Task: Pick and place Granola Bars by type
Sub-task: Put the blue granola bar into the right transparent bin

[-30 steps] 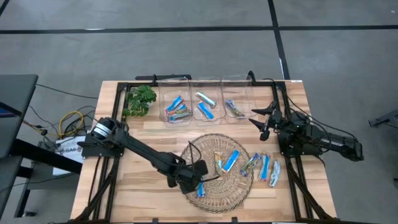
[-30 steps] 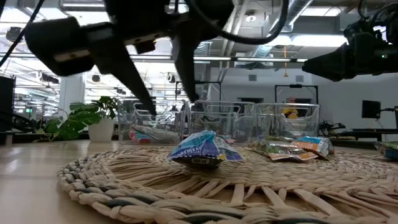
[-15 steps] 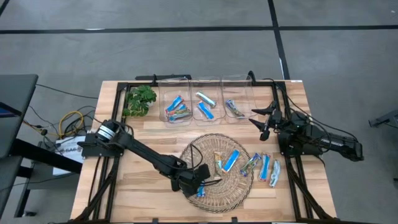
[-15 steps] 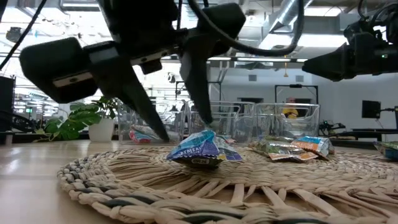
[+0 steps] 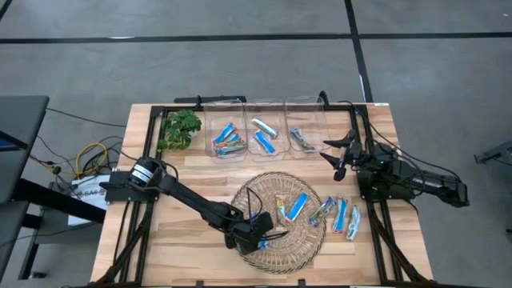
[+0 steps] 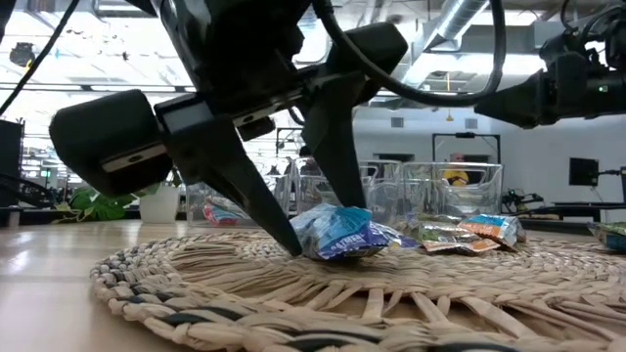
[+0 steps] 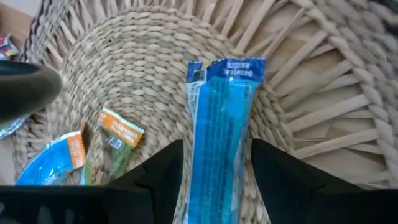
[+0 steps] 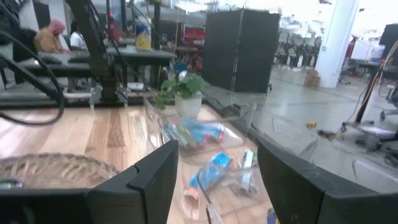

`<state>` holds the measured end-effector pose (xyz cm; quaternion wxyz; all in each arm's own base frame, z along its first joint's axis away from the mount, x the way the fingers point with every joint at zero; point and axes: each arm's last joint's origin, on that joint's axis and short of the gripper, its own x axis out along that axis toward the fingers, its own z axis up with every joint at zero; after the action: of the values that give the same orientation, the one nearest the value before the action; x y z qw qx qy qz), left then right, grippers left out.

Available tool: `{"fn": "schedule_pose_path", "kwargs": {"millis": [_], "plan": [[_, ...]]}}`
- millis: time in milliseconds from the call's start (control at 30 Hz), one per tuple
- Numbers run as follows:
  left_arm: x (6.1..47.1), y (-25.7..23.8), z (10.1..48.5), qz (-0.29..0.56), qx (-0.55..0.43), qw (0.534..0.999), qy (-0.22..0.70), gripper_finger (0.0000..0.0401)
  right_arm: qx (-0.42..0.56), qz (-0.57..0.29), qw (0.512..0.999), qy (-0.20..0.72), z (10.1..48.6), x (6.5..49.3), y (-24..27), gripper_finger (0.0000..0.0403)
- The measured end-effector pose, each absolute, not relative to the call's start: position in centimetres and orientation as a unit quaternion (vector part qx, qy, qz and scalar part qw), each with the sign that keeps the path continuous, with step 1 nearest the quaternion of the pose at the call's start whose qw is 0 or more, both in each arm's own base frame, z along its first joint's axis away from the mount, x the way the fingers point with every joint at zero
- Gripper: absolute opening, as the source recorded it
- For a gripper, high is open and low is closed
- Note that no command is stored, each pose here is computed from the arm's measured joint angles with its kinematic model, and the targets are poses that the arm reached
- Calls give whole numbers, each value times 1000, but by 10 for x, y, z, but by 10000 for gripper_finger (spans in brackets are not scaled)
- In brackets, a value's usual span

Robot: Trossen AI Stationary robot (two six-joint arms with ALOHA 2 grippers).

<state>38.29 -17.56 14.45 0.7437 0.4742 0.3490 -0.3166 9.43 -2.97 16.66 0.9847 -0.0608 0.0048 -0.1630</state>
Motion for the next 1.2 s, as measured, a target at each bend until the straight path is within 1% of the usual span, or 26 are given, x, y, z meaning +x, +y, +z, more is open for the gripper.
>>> {"fn": "schedule_pose_path", "kwargs": {"millis": [100, 167, 433, 567, 700, 833, 1033, 1200], "plan": [[383, -175, 144, -315, 471, 745, 351, 177, -60, -161, 985, 7, 166, 94, -30, 215], [383, -175, 144, -312, 468, 747, 353, 164, -61, -161, 985, 5, 167, 94, -30, 215], [383, -176, 145, -301, 446, 762, 361, 81, -61, -161, 985, 5, 167, 94, -30, 215], [386, -176, 147, -278, 425, 785, 355, 59, -61, -161, 985, 5, 167, 94, -30, 215], [392, -178, 152, -235, 392, 823, 337, 55, -61, -161, 985, 5, 167, 94, -30, 215], [401, -181, 165, -201, 324, 871, 309, 55, -61, -161, 985, 5, 167, 94, -30, 215], [424, -180, 201, -157, 168, 944, 236, 55, -61, -161, 985, 5, 167, 94, -30, 215], [444, -169, 239, -134, 55, 976, 166, 55, -61, -160, 985, 5, 167, 94, -30, 215]]}}
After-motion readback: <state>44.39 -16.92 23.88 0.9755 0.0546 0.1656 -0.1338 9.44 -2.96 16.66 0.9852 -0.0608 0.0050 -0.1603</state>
